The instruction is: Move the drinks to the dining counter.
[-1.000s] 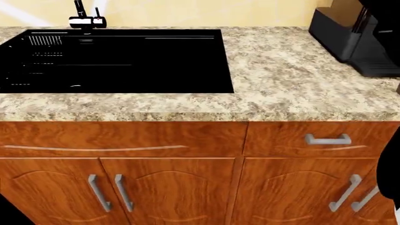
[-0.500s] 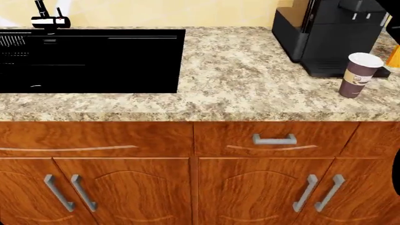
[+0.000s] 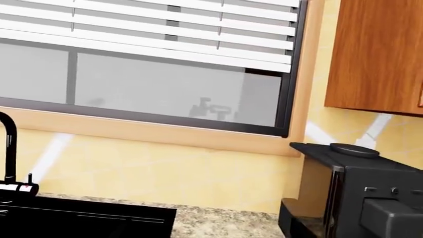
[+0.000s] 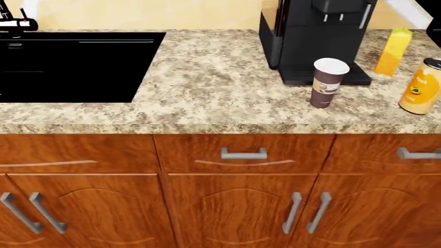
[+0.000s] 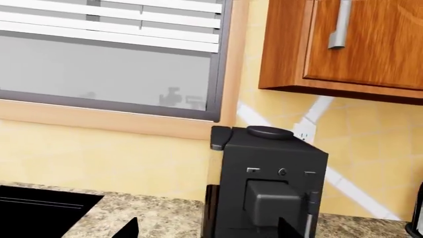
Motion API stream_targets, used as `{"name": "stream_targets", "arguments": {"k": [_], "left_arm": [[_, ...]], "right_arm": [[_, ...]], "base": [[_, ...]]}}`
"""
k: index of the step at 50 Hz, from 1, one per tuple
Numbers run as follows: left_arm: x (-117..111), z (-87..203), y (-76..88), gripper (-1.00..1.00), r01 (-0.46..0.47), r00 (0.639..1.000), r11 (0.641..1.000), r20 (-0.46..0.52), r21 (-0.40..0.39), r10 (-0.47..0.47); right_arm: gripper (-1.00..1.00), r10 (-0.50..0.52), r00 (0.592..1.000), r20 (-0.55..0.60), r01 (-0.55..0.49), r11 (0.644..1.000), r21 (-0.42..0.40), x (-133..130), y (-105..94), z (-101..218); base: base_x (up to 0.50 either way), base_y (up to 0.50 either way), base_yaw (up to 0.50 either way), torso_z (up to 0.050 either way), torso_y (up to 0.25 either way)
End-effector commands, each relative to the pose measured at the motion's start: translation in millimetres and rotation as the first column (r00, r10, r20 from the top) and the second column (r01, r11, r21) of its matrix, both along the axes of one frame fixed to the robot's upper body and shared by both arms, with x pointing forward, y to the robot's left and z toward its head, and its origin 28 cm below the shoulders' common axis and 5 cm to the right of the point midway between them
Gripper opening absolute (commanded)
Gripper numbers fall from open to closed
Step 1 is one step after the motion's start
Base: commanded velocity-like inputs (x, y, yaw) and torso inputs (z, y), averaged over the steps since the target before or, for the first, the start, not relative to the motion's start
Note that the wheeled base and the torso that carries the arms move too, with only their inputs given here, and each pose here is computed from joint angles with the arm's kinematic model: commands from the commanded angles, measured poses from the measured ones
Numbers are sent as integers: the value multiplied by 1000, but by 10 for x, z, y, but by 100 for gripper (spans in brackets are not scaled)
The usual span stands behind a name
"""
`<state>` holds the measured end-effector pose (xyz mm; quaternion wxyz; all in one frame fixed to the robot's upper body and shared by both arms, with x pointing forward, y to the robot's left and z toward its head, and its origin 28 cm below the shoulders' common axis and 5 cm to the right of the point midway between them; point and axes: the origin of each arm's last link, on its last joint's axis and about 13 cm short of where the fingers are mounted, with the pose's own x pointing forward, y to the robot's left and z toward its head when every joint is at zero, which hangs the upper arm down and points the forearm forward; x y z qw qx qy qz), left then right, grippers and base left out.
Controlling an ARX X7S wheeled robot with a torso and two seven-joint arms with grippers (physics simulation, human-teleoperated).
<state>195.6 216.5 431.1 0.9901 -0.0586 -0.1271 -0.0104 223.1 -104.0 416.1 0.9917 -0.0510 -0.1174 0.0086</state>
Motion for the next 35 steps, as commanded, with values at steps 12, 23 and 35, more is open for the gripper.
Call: {"name": "stream_targets", "arguments": {"k": [12, 23, 35], "left_arm": [[-7, 6, -3, 100, 7, 1000, 1000, 2, -2, -7], [-10, 8, -6, 100, 10, 1000, 1000, 2, -1, -10], [-15, 13, -7, 100, 13, 1000, 1000, 3, -1, -13]], "right_arm": [[100, 6, 1000, -7, -6, 1000, 2, 8, 3, -13], [100, 9, 1000, -9, -9, 1000, 5, 14, 8, -13], [100, 9, 1000, -10, -9, 1000, 10, 16, 2, -17]], "base": [[0, -500, 0, 0, 0], [0, -500, 0, 0, 0], [0, -500, 0, 0, 0]]}}
